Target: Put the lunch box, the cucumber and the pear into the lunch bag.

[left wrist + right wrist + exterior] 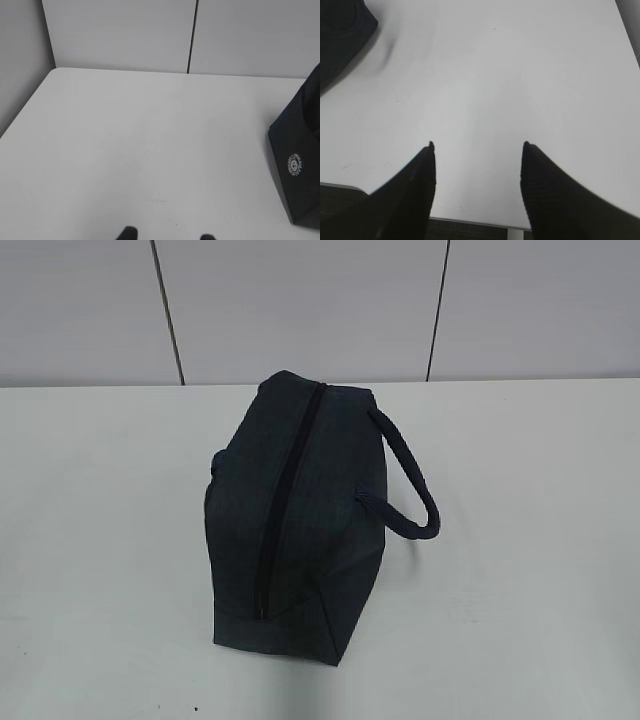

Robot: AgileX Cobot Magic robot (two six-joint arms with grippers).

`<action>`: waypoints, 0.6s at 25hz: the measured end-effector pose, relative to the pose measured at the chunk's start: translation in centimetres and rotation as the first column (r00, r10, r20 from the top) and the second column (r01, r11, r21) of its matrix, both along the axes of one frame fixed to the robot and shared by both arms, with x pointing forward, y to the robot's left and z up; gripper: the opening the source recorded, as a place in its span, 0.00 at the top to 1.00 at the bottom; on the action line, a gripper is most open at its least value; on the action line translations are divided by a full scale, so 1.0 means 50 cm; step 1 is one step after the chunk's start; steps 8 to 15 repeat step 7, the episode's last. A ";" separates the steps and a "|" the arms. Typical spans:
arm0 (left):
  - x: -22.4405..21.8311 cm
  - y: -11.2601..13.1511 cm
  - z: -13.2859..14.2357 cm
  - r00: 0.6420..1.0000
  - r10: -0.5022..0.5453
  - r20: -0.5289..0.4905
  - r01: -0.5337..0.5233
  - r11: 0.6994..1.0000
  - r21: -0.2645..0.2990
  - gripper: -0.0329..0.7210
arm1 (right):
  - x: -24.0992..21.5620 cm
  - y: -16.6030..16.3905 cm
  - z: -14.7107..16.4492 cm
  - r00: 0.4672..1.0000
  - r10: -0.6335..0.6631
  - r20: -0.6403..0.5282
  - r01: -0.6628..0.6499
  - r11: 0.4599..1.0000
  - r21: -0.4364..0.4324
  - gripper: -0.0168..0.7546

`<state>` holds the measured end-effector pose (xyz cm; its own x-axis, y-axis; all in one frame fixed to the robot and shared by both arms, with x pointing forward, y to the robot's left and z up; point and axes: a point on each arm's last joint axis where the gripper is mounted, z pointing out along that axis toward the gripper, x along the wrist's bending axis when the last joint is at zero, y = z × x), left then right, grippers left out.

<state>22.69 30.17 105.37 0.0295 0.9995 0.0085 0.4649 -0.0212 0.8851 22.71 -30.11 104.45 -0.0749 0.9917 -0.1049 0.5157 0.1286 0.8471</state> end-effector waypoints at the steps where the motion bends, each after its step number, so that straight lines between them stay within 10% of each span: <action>1: 0.000 0.000 0.000 1.000 0.000 0.000 0.000 1.000 0.000 0.64 | 0.000 0.000 0.000 1.000 0.000 0.000 0.000 1.000 0.000 0.42; 15: 0.000 0.000 0.000 1.000 0.000 0.000 0.000 1.000 0.000 0.64 | 0.000 0.000 0.000 1.000 0.000 0.000 0.000 1.000 0.000 0.42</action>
